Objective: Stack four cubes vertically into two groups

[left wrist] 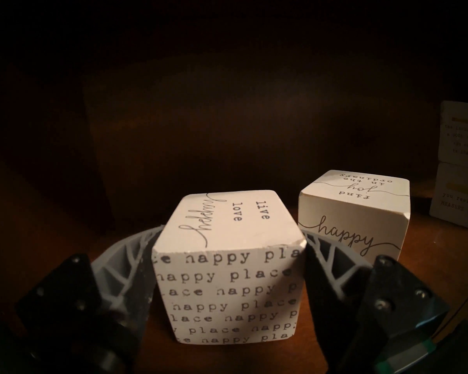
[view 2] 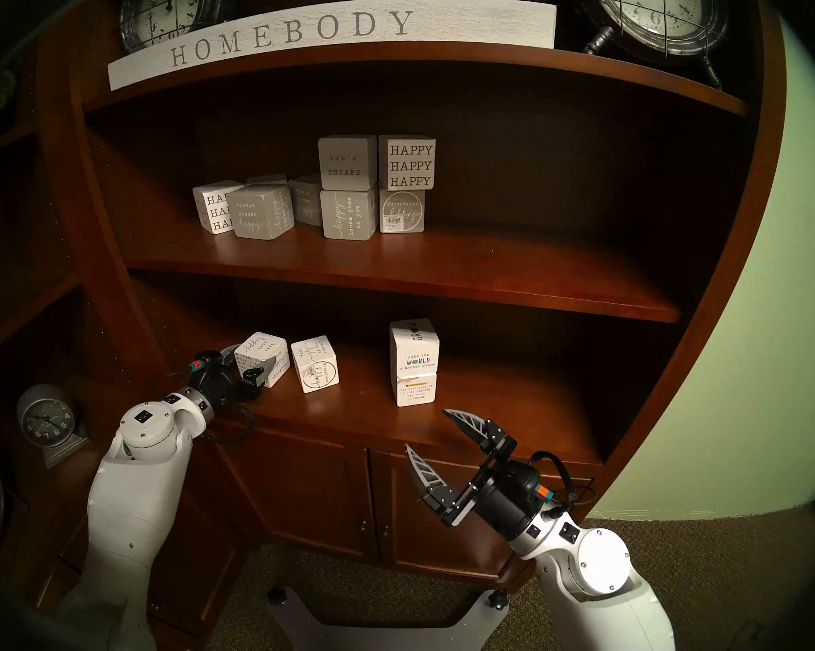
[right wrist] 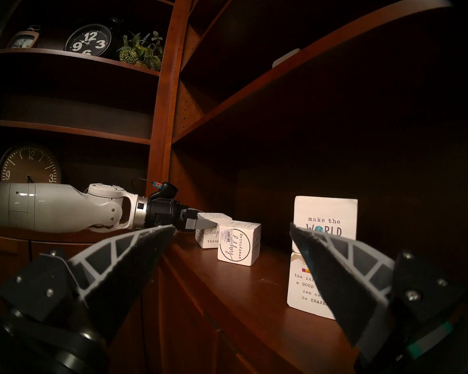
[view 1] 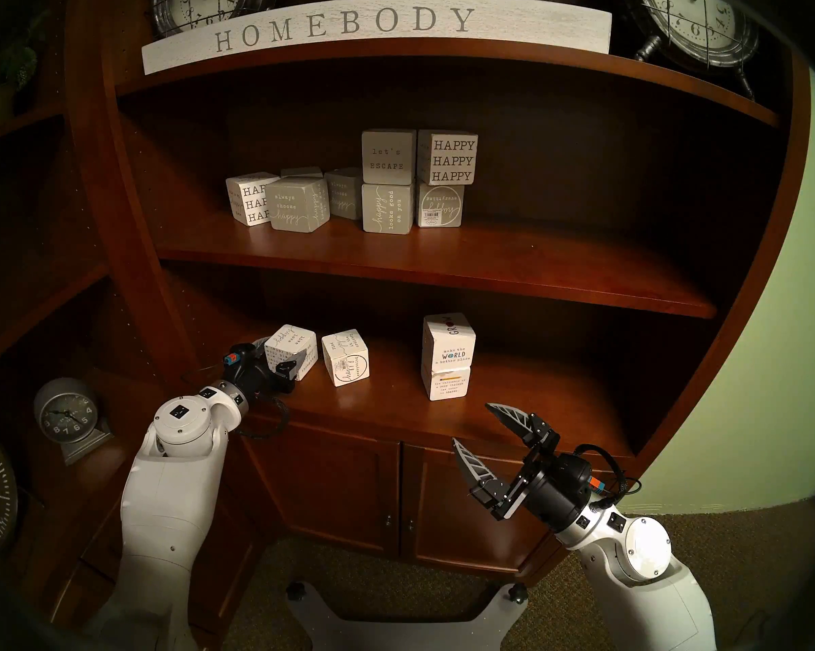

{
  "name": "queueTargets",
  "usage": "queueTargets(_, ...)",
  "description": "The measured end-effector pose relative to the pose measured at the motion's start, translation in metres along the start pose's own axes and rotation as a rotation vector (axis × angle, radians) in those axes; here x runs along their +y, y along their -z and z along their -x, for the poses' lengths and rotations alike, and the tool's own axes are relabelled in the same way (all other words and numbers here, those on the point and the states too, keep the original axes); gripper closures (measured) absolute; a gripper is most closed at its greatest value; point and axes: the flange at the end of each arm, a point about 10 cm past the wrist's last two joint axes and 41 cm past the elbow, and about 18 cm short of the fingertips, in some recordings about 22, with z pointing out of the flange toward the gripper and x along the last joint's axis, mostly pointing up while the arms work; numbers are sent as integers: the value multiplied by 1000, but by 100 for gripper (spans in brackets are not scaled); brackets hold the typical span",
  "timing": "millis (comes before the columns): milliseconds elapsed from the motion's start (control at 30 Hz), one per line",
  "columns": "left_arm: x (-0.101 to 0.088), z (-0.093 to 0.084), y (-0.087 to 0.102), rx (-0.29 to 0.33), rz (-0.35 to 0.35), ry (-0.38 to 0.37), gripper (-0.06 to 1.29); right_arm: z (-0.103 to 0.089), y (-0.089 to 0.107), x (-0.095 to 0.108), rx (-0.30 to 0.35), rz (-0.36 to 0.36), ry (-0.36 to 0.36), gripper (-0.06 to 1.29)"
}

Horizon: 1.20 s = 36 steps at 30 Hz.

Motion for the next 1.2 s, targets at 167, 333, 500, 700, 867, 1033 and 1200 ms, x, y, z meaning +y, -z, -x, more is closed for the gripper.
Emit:
queueTargets(167, -2, -11, 7, 38, 25, -26, 38, 0, 0, 0, 0, 0, 0, 3)
queueTargets(333, -4, -28, 14, 89, 69, -47, 38, 0, 0, 0, 0, -1, 0, 3)
queueTargets(500, -5, -42, 19, 126, 113, -62, 40, 0, 0, 0, 0, -1, 0, 3)
queueTargets(700, -4, -51, 21, 155, 161, -61, 40, 0, 0, 0, 1, -1, 0, 3)
queueTargets(867, 0, -56, 21, 167, 208, -62, 40, 0, 0, 0, 1, -1, 0, 3)
queueTargets(1033, 4, -59, 20, 178, 253, -63, 40, 0, 0, 0, 1, -1, 0, 3)
queueTargets(1200, 11, -63, 17, 186, 306, -68, 40, 0, 0, 0, 1, -1, 1, 3)
